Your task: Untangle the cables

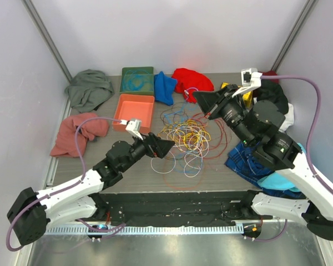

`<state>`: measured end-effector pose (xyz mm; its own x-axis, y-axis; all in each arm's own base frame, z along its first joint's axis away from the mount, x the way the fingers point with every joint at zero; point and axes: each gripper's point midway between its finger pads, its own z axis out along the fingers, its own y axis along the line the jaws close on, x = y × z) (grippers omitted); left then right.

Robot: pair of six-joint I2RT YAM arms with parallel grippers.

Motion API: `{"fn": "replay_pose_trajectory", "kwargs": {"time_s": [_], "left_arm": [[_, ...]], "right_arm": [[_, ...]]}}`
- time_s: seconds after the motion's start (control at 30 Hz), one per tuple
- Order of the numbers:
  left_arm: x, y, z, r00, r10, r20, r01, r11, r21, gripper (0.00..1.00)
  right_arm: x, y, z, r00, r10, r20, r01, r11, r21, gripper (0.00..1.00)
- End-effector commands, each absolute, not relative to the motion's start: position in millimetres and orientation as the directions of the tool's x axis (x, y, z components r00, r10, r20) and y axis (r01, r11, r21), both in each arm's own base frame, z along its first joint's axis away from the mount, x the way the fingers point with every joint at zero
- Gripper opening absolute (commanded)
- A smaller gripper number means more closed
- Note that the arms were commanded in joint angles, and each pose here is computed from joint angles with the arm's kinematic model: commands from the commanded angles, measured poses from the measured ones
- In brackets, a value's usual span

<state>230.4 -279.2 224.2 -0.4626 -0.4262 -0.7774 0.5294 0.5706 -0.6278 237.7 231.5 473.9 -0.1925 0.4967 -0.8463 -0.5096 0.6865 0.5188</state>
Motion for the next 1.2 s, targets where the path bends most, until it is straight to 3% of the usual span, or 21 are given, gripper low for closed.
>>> {"fn": "replay_pose_trajectory", "kwargs": {"time_s": [0.0,0.47,0.53,0.57,0.67,0.7,0.8,0.97,1.17], "left_arm": [[237.4,-287.4,261.6,-0.395,-0.495,-0.774,0.576,0.523,-0.628,1.00],[244.2,-335.2,247.4,-0.407,-0.495,-0.768,0.616,0.472,-0.631,1.00],[251.7,-334.3,242.0,-0.397,-0.504,-0.767,0.592,0.498,-0.634,0.95],[253.2,-334.2,240.8,-0.392,-0.503,-0.771,0.588,0.507,-0.630,0.91],[257.9,-330.9,234.8,-0.386,-0.496,-0.778,0.566,0.539,-0.624,0.61],[259.0,-328.7,233.5,-0.384,-0.493,-0.780,0.555,0.552,-0.622,0.40],[262.6,-318.0,211.7,-0.423,-0.414,-0.806,0.476,0.655,-0.587,0.00],[259.6,-293.3,164.4,-0.521,-0.312,-0.794,0.338,0.779,-0.528,0.00],[244.9,-272.5,101.2,-0.687,-0.274,-0.673,0.138,0.861,-0.490,0.00]], "right_arm": [[228.5,231.6,516.3,-0.140,0.540,-0.830,-0.579,0.635,0.511,0.01],[208.2,229.9,544.6,-0.168,0.597,-0.784,-0.640,0.539,0.548,0.01],[205.4,227.7,547.2,-0.168,0.602,-0.781,-0.645,0.531,0.549,0.01],[202.6,225.5,549.3,-0.167,0.605,-0.779,-0.649,0.527,0.548,0.01],[201.7,218.0,550.8,-0.150,0.611,-0.777,-0.639,0.540,0.548,0.01],[199.3,211.7,553.3,-0.135,0.616,-0.776,-0.637,0.546,0.544,0.01],[199.8,198.5,553.9,-0.094,0.619,-0.780,-0.615,0.580,0.534,0.01],[198.0,184.0,562.4,-0.039,0.621,-0.783,-0.602,0.610,0.515,0.01],[194.5,166.6,579.8,0.030,0.627,-0.779,-0.591,0.639,0.492,0.01]]}}
